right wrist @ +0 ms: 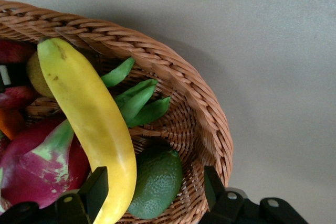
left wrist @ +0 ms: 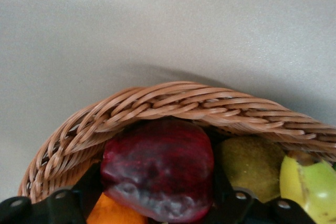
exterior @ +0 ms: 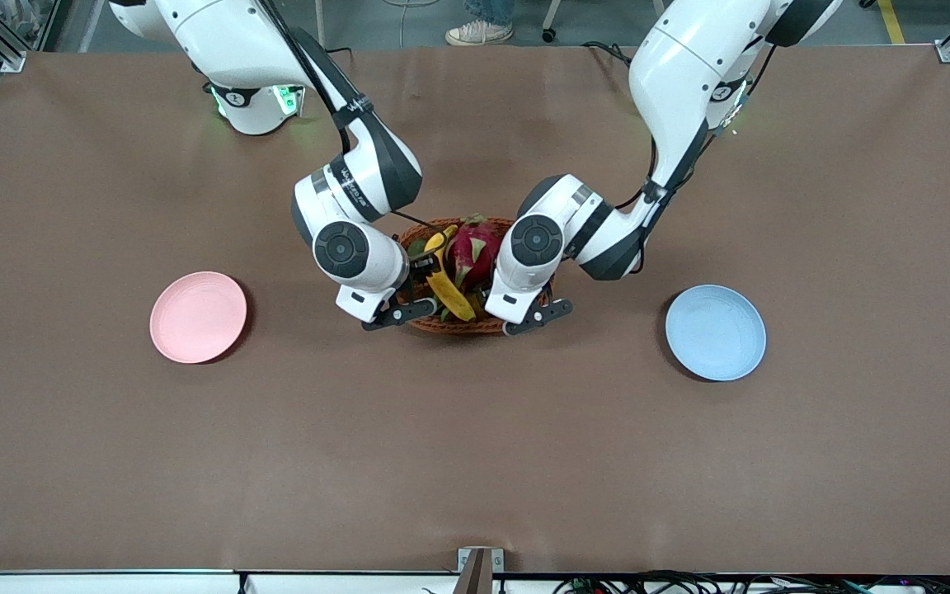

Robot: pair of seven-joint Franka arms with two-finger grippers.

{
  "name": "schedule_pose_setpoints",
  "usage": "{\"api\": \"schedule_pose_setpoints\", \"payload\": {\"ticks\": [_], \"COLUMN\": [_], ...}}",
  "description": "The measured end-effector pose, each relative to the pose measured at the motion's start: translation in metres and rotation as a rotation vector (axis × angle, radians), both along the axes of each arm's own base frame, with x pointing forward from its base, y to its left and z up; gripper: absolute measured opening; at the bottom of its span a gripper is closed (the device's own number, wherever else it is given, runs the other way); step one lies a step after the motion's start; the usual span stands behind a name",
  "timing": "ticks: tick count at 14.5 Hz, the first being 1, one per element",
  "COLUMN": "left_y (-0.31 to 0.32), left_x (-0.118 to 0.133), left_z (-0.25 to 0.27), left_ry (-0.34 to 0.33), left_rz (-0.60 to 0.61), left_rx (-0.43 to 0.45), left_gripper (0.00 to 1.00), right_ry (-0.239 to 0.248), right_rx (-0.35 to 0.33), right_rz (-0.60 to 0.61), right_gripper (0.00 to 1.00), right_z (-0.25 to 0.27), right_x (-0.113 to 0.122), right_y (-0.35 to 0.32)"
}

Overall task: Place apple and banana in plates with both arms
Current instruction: 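Lift the red apple with the left gripper toward the blue plate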

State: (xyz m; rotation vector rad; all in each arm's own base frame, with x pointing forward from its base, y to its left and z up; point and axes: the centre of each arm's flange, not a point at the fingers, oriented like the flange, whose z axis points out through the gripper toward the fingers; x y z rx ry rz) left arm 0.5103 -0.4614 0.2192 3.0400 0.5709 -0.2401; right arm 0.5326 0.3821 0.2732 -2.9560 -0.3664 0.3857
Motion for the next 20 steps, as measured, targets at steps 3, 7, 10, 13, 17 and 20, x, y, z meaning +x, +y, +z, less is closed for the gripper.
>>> {"api": "schedule_pose_setpoints", "payload": {"ticks": [3, 7, 10, 13, 17, 20], "left_y": [0.0, 0.004, 0.019, 0.06, 0.153, 0.221], "left_x": [0.001, 0.006, 0.016, 0.036, 0.077, 0.101], "left_z": [0.001, 0.018, 0.067, 0.114, 0.142, 0.134], "left_ry": [-0.002, 0.008, 0.004, 0.011, 0.046, 0.075], "left_rz": [0.001, 0.004, 0.019, 0.057, 0.074, 0.117], "left_rx": [-0.002, 0.013, 0.027, 0.049, 0.067, 0.069], "left_gripper": [0.85, 0.85, 0.85, 0.85, 0.85, 0.85], "right_ry": [-0.003, -0.013, -0.014, -0.016, -0.013, -0.012], "right_rx": [0.002, 0.006, 0.006, 0.005, 0.001, 0.001], "right_rz": [0.007, 0.025, 0.028, 0.028, 0.031, 0.032], "right_gripper": [0.82, 0.82, 0.81, 0.81, 0.8, 0.8], "right_z": [0.001, 0.002, -0.001, -0.009, -0.016, -0.018], "right_x": [-0.002, -0.011, -0.012, -0.011, -0.012, -0.013], "right_y": [0.005, 0.019, 0.022, 0.024, 0.028, 0.03]}}
